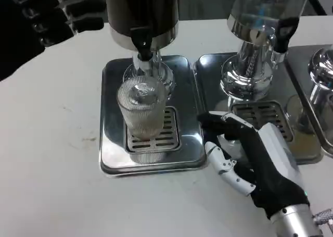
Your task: Grasp the cup under the faucet to collect the drink, then remove the cup.
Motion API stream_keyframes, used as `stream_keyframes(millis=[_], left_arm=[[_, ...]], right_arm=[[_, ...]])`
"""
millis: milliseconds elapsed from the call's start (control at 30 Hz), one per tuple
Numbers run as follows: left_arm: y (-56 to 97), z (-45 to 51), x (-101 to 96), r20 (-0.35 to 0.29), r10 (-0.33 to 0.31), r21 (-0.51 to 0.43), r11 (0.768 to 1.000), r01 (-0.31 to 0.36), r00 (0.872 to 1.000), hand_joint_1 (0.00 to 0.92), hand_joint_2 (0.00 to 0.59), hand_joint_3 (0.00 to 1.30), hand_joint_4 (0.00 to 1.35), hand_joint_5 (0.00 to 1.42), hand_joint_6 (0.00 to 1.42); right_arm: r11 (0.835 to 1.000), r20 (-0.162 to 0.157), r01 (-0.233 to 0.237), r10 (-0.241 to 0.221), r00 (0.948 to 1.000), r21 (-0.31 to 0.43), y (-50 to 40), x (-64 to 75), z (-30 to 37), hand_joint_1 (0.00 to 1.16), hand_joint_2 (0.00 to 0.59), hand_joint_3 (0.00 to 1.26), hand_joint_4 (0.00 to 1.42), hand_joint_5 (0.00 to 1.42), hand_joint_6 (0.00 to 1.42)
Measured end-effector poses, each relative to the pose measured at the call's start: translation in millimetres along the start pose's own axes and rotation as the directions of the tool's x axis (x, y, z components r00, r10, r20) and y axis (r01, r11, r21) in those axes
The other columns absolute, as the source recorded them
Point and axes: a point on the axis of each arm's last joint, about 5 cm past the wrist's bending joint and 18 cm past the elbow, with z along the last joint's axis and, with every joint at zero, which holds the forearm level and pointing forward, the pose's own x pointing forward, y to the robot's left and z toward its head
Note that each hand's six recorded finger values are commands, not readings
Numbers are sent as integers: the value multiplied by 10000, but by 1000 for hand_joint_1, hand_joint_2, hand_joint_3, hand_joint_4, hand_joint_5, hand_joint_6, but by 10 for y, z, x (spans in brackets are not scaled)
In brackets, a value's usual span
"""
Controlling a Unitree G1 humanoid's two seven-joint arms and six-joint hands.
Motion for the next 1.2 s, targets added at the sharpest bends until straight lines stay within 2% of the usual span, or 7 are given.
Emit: stream_keyframes(millis=[133, 467, 667, 767, 967, 1200], left_arm=[[9, -38, 135, 49, -169, -60, 9998, 169, 9998, 0, 58, 217, 123, 180, 199], [-27, -229, 495, 42, -313, -234, 9992, 314, 9995, 0, 57, 228, 127, 190, 200], [-47, -319, 585, -29, -144, -287, 9995, 143, 9999, 0, 56, 231, 130, 192, 200], [-50, -345, 605, -81, -22, -258, 9997, 20, 10000, 0, 57, 232, 134, 193, 200], [-47, -315, 693, -84, 123, 89, 9999, -122, 9999, 0, 60, 236, 136, 193, 200], [-65, -397, 765, -405, 20, -57, 10000, -22, 9992, 0, 61, 241, 137, 193, 200]], right_arm=[[10000, -88, 22, -21, 10000, 91, 23, -1, -9, 341, 452, 362, 377, 365, 338], [9995, -186, 13, -8, 9998, 304, 36, -3, -21, 336, 450, 367, 387, 368, 338], [9994, -203, 69, -62, 9998, 339, 40, -3, -20, 334, 447, 369, 390, 371, 338], [9992, -250, 118, -108, 9996, 369, 47, -12, -21, 333, 446, 370, 392, 377, 338], [9990, -324, 184, -171, 9993, 400, 55, -28, -26, 332, 446, 373, 398, 381, 338], [9986, -395, 260, -242, 9989, 468, 67, -40, -26, 332, 446, 374, 399, 382, 338]])
